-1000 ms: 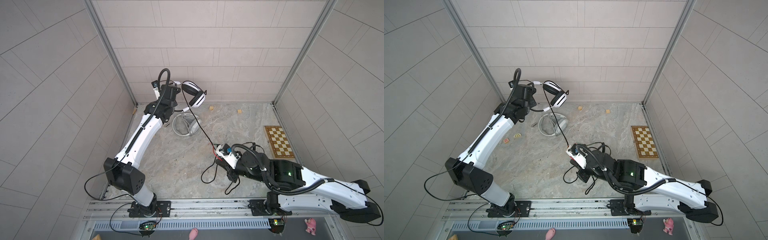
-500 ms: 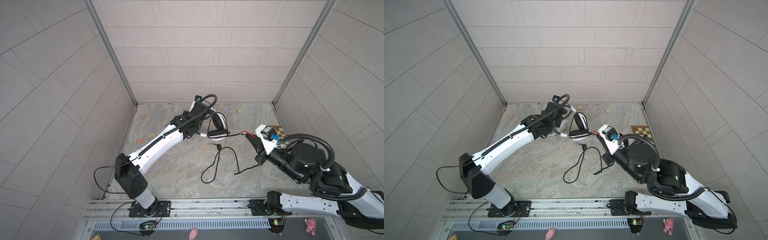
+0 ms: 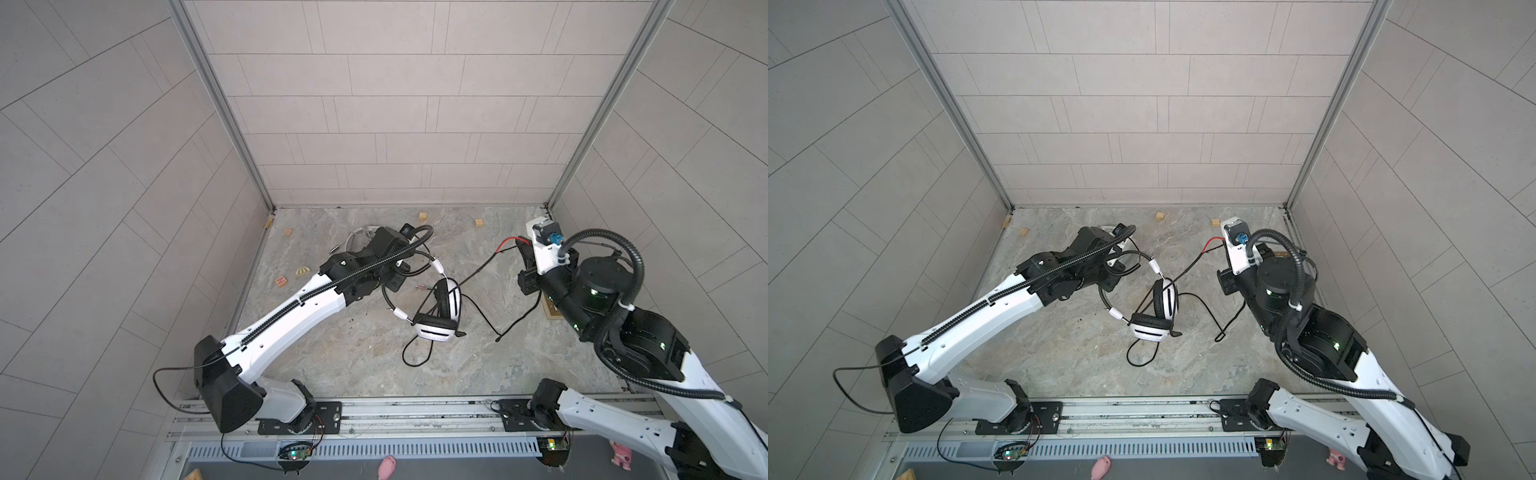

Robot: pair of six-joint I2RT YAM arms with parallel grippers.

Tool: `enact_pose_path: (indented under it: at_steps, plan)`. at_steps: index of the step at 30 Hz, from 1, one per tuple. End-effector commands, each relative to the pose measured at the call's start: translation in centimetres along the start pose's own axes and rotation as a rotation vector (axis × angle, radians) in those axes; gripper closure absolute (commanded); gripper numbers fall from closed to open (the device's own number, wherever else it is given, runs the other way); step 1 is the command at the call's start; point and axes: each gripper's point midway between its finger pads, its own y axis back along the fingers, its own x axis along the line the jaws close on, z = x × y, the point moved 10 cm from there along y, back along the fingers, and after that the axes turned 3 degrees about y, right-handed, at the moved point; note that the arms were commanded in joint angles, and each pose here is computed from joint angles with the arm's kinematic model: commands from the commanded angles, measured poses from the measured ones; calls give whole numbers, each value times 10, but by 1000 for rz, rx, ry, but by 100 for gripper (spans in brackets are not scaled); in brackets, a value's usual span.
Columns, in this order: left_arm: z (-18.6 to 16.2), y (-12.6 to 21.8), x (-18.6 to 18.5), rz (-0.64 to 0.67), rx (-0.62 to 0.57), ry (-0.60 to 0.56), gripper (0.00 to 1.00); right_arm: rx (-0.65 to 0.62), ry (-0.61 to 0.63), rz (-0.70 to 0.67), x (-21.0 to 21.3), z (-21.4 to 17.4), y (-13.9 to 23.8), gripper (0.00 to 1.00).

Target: Wrap the headphones

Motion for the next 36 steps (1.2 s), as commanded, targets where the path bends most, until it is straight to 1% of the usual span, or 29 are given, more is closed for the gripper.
enact_pose_path:
  at_steps: [1, 4, 7, 9, 12, 15, 17, 19, 20, 22, 25, 30, 32, 36]
  plan:
    - [-5, 19, -6, -113, -11, -27, 100, 41, -124, 93, -2, -7, -27, 97]
    - [-11, 28, -5, -131, -11, -40, 100, 105, -205, 108, -11, -19, -51, 97]
    - [-17, 37, -6, -188, -28, -55, 100, 174, -292, 110, -22, -34, -72, 97]
    - [-20, 45, -8, -233, -62, -55, 100, 212, -350, 128, -26, -46, -85, 97]
    - [-22, 56, -7, -265, -120, -33, 100, 256, -416, 133, -30, -64, -100, 97]
    - [-17, 68, -7, -315, -179, -9, 100, 307, -432, 176, -25, -80, -114, 95]
    - [-10, 76, -11, -394, -210, 23, 100, 303, -450, 298, -14, -89, -125, 93]
    - [2, 85, -16, -483, -241, 56, 100, 284, -497, 400, 0, -98, -131, 92]
    - [9, 91, -17, -512, -265, 71, 100, 288, -506, 405, 7, -103, -134, 92]
    - [21, 103, -17, -546, -318, 92, 100, 311, -485, 418, 20, -114, -137, 92]
    - [42, 129, -13, -560, -405, 144, 100, 332, -459, 472, 44, -129, -141, 90]
    - [72, 165, -9, -624, -495, 226, 100, 314, -460, 549, 77, -141, -145, 88]
    - [80, 168, -8, -626, -504, 273, 100, 294, -481, 560, 86, -146, -145, 87]
    - [87, 162, -8, -634, -496, 369, 100, 281, -536, 591, 92, -150, -149, 86]
